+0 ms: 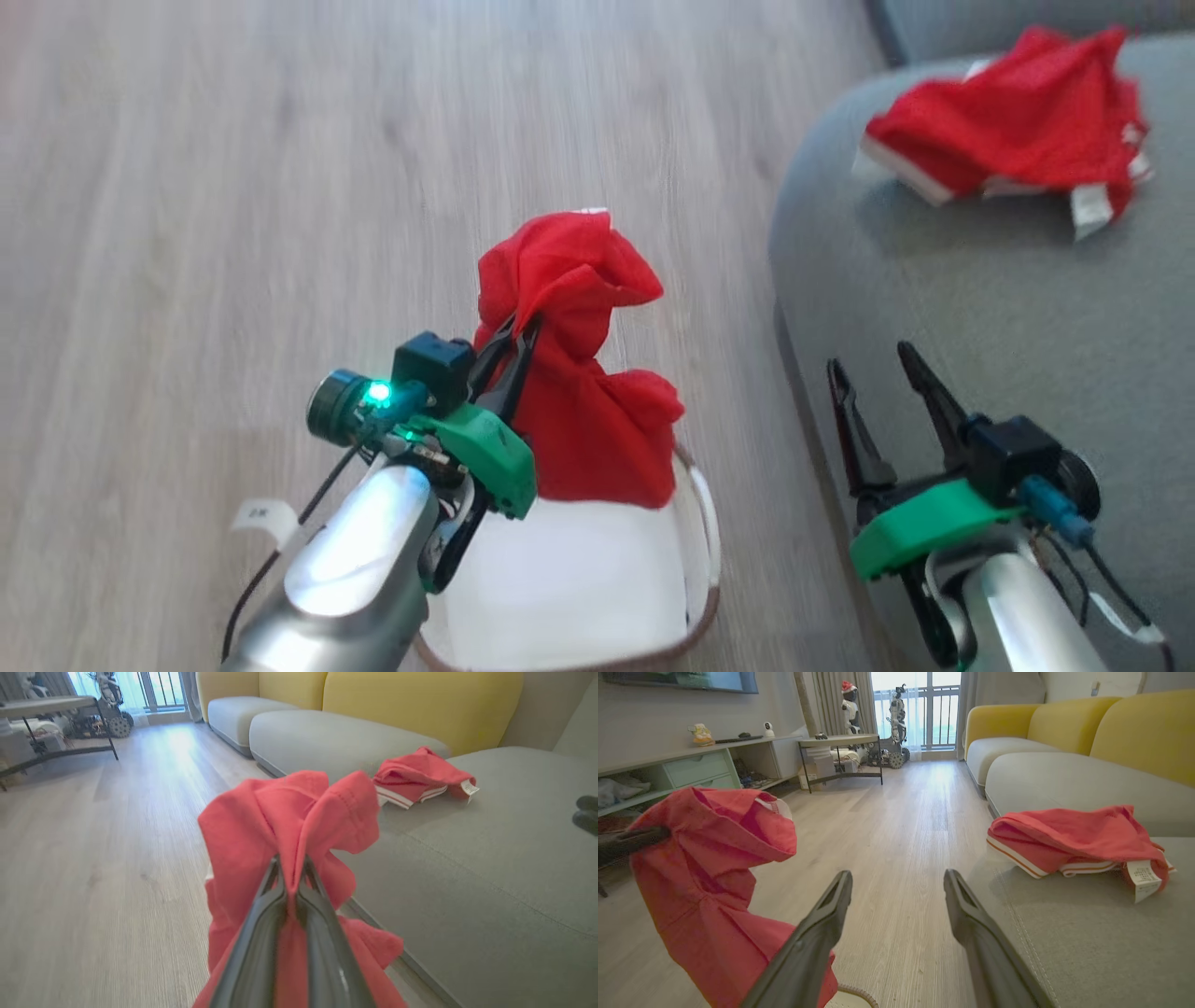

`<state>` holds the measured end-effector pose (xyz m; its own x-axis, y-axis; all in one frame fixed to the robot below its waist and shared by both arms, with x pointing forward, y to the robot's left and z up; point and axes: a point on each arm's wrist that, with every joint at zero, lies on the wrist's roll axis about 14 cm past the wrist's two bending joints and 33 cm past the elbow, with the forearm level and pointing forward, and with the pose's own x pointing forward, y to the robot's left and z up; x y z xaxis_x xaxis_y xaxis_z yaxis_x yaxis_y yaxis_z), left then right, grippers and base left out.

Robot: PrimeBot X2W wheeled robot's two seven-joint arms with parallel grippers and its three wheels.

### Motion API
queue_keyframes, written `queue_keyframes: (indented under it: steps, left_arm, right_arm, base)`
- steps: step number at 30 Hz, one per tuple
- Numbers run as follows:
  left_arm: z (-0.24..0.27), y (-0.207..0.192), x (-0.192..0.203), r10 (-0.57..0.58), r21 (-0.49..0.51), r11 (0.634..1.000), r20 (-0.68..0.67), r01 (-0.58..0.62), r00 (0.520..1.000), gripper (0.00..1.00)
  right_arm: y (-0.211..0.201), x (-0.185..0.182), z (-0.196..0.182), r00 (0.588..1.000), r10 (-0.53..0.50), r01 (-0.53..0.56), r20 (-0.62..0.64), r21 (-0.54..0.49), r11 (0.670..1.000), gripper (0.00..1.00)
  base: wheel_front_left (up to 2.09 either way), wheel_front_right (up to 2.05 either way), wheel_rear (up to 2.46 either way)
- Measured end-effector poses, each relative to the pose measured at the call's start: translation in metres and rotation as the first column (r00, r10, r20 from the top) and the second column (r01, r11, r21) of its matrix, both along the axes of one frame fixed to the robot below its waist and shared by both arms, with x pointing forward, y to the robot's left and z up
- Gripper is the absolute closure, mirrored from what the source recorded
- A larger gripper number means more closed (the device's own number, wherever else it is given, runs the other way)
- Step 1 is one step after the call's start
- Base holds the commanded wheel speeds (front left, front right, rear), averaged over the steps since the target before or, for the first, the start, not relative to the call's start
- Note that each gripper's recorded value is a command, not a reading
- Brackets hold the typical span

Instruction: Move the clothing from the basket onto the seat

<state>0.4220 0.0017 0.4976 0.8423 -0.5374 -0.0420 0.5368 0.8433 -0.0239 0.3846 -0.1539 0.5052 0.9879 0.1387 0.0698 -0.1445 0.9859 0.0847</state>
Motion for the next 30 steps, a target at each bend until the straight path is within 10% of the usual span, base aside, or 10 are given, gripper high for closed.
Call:
queue_keyframes:
  steps: [30]
  left_arm:
    - [0.172,-0.044,-0.024,-0.086,-0.044,0.993,0.359,0.11,0.929,1.0]
  right_arm:
    - [0.107,-0.016,0.077,0.923,0.335,-0.316,0.19,-0.124,0.941,0.0]
  base:
    - [0.0,0.0,0.0]
